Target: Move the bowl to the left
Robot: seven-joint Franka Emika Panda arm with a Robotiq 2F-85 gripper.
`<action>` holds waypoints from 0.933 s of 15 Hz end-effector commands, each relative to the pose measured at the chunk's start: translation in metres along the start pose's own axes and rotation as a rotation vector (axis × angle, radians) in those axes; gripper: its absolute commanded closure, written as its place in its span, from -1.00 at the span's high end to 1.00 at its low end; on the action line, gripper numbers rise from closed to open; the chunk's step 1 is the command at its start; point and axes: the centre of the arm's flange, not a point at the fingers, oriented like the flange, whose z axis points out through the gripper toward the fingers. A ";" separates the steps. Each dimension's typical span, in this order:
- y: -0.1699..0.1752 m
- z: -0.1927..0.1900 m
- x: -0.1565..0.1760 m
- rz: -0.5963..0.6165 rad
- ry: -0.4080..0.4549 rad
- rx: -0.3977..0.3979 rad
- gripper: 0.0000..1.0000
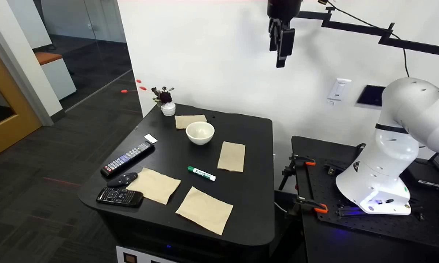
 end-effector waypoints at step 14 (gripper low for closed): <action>0.028 0.140 0.128 0.201 0.070 0.086 1.00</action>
